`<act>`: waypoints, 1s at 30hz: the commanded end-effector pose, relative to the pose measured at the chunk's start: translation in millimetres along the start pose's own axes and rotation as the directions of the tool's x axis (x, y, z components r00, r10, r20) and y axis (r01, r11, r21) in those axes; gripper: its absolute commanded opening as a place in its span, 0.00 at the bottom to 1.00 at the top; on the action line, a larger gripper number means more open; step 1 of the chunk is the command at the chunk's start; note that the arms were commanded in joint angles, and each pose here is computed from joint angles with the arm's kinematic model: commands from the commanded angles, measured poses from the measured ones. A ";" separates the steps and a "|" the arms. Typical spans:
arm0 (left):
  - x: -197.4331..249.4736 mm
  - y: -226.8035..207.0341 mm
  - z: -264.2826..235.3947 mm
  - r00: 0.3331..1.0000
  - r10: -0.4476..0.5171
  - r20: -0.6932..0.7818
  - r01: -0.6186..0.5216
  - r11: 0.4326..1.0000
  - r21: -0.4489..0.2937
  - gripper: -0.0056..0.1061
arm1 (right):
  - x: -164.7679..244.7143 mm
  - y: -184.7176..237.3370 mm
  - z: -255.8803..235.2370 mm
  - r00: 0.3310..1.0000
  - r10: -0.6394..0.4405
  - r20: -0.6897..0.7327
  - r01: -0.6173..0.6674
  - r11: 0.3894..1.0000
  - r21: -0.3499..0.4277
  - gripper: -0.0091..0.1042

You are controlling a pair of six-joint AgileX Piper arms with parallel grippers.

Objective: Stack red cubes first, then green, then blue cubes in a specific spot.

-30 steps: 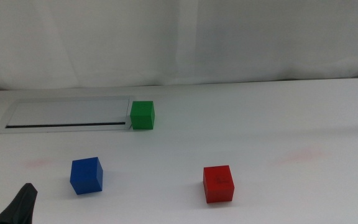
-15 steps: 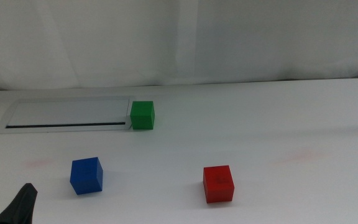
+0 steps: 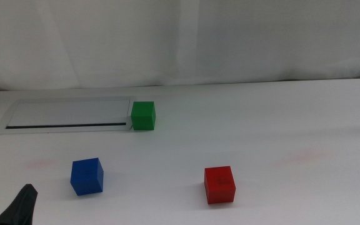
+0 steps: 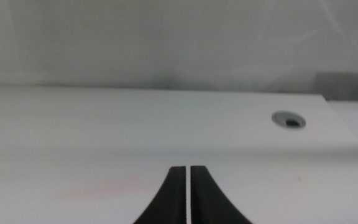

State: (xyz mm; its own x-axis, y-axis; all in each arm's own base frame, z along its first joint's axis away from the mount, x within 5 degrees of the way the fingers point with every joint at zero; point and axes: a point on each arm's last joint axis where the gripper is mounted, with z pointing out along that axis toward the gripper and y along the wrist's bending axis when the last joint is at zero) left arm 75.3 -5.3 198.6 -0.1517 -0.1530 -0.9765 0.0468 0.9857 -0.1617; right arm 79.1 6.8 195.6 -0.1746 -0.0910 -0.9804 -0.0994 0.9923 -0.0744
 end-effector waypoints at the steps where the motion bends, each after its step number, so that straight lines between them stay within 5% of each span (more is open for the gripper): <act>1: 5.2 0.9 0.0 1.000 -0.013 -0.013 0.013 1.000 -0.002 0.85 | 6.3 2.1 0.4 0.998 -0.050 0.026 0.051 0.999 -0.014 0.06; 12: -6.2 -2.3 -0.4 0.998 -0.030 0.051 0.029 0.999 0.024 0.82 | -0.1 3.4 0.0 0.995 -0.020 0.096 0.023 0.999 -0.027 0.06; 23: -102.1 -15.4 12.9 0.988 -0.137 0.078 0.137 0.991 0.007 0.80 | -0.1 3.3 0.0 0.995 -0.013 0.096 0.016 1.000 -0.027 0.06; 30: -146.1 -26.7 59.2 0.999 -0.031 -0.027 0.031 1.000 -0.001 0.80 | -0.1 3.3 0.0 0.995 -0.013 0.096 0.016 1.000 -0.027 0.06</act>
State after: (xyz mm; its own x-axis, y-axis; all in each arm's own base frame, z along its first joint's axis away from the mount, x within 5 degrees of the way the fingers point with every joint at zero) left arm 141.4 -9.8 330.9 -0.1383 -0.2039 -0.9692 0.0326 0.9771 -0.2103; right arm 80.1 10.4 206.9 -0.0481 -0.0903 -0.9948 -0.1283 0.9882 -0.0835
